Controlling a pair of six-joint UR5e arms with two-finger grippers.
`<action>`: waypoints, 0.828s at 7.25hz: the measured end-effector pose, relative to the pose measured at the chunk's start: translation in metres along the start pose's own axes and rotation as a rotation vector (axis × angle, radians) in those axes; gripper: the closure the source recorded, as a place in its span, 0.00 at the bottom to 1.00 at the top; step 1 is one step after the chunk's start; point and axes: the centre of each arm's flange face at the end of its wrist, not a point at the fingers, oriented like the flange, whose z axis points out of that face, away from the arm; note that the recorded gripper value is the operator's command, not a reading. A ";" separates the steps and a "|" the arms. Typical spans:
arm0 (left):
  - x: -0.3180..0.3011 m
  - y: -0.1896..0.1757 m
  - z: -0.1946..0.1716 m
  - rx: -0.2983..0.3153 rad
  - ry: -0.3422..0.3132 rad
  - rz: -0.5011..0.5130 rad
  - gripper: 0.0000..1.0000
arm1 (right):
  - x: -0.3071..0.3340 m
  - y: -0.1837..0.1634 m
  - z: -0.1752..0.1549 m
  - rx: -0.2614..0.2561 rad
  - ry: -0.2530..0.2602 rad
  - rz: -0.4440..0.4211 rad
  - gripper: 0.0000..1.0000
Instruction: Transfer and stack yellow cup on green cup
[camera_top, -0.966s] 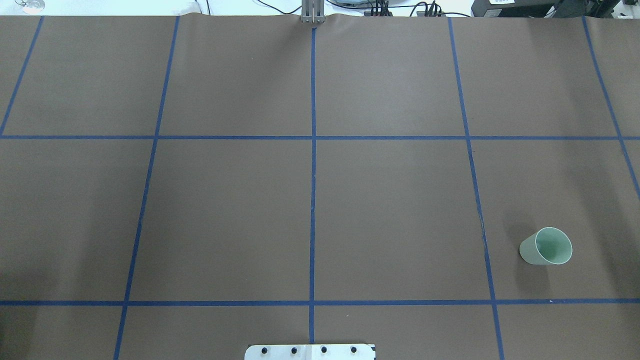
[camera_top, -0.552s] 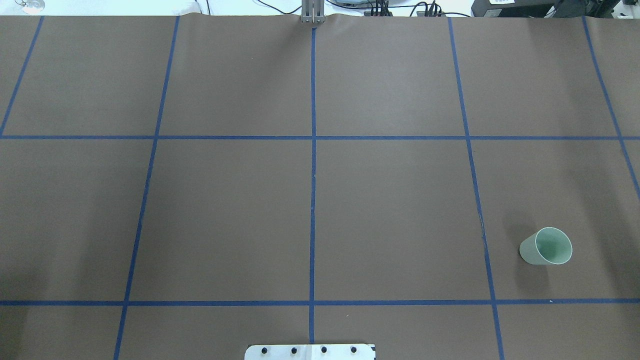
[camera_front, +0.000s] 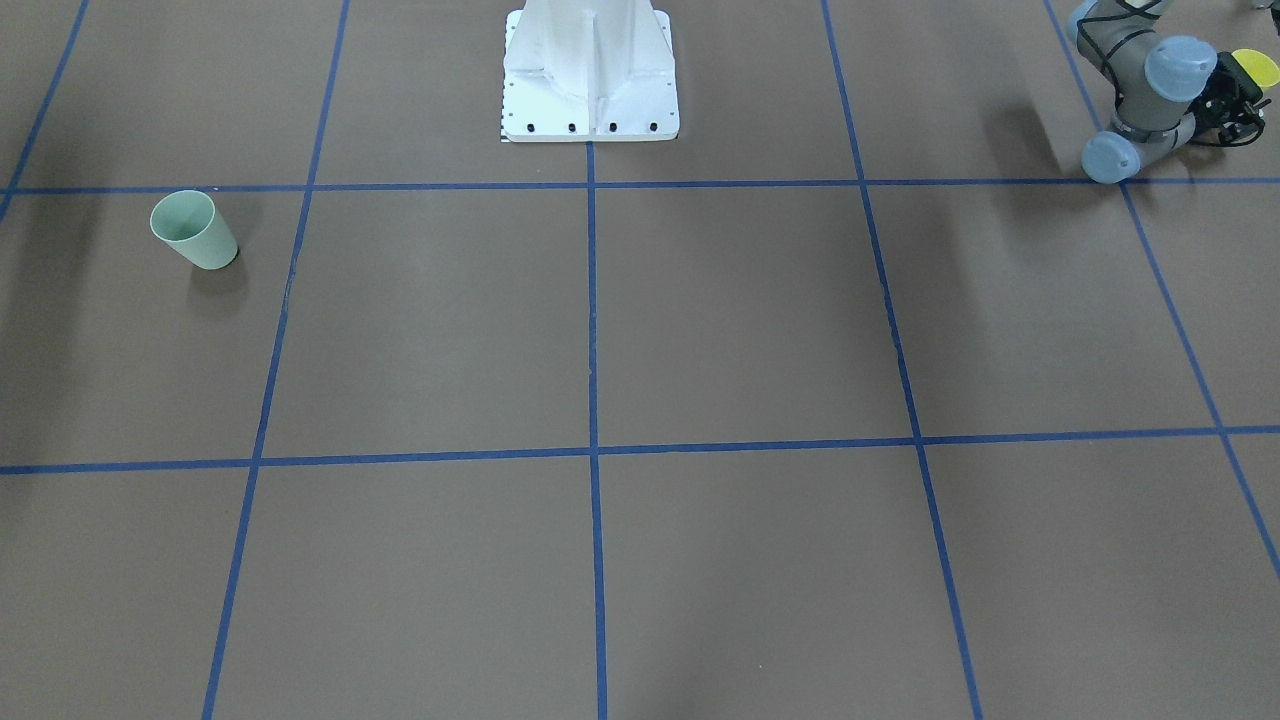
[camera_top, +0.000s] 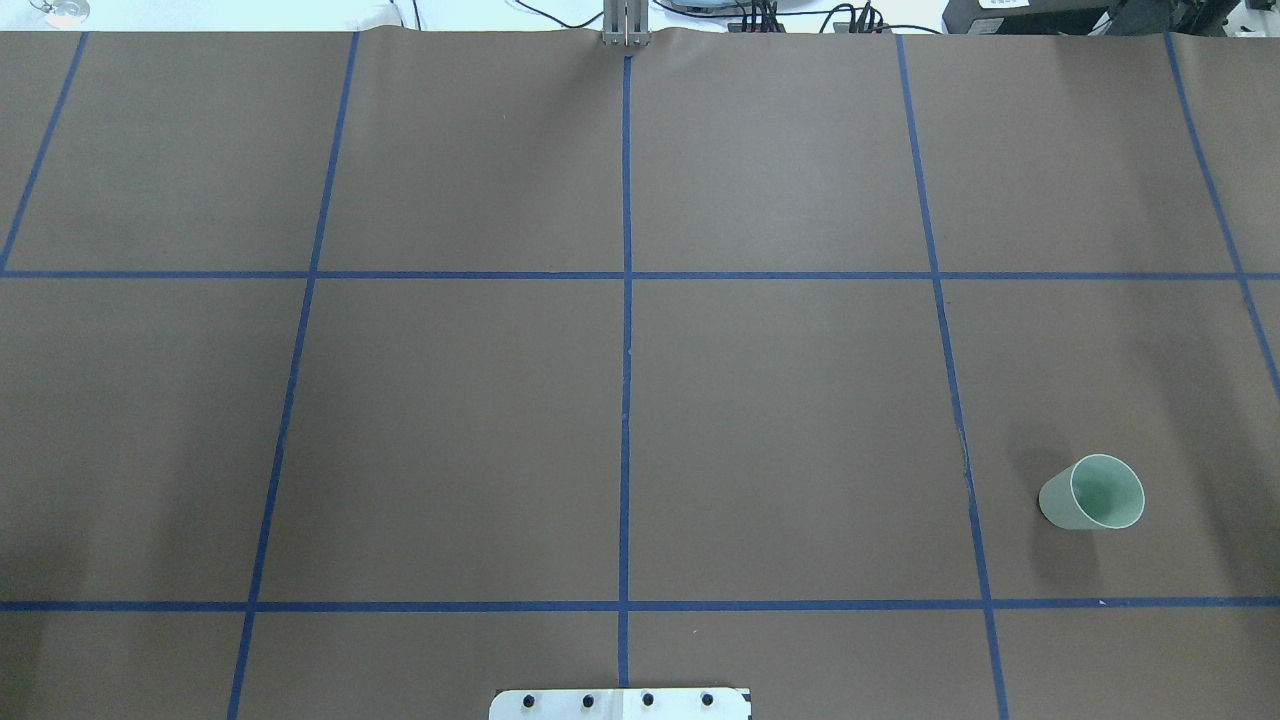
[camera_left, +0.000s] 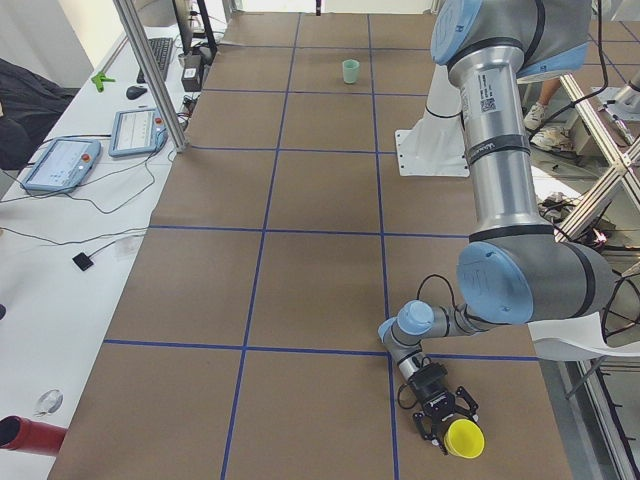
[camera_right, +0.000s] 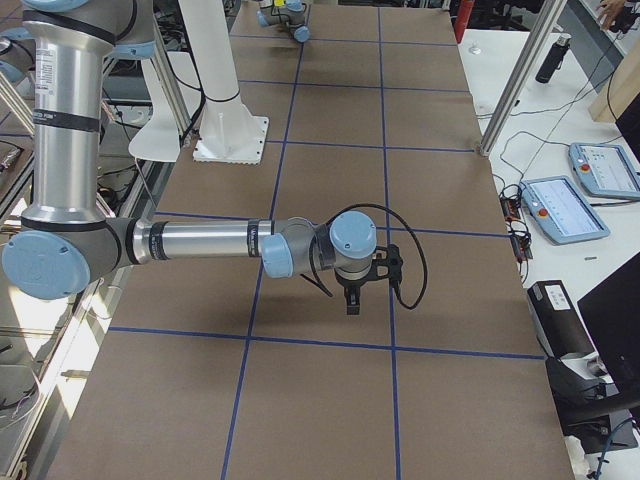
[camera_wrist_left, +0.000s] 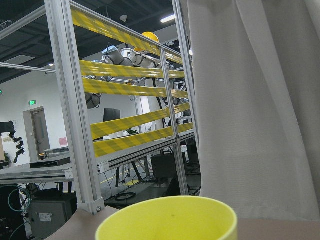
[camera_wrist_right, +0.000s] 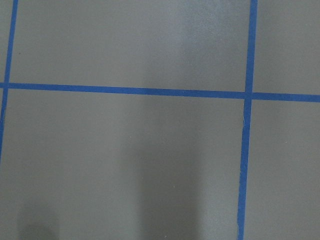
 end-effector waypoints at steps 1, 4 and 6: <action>0.000 0.000 0.002 0.004 0.000 -0.025 0.71 | 0.000 0.000 0.000 -0.001 0.000 0.000 0.00; 0.000 -0.002 0.007 0.020 0.008 -0.044 0.72 | -0.001 -0.001 0.000 0.000 0.000 -0.002 0.00; 0.000 -0.011 0.016 0.032 0.010 -0.012 0.79 | -0.003 -0.002 -0.001 0.002 -0.002 -0.005 0.00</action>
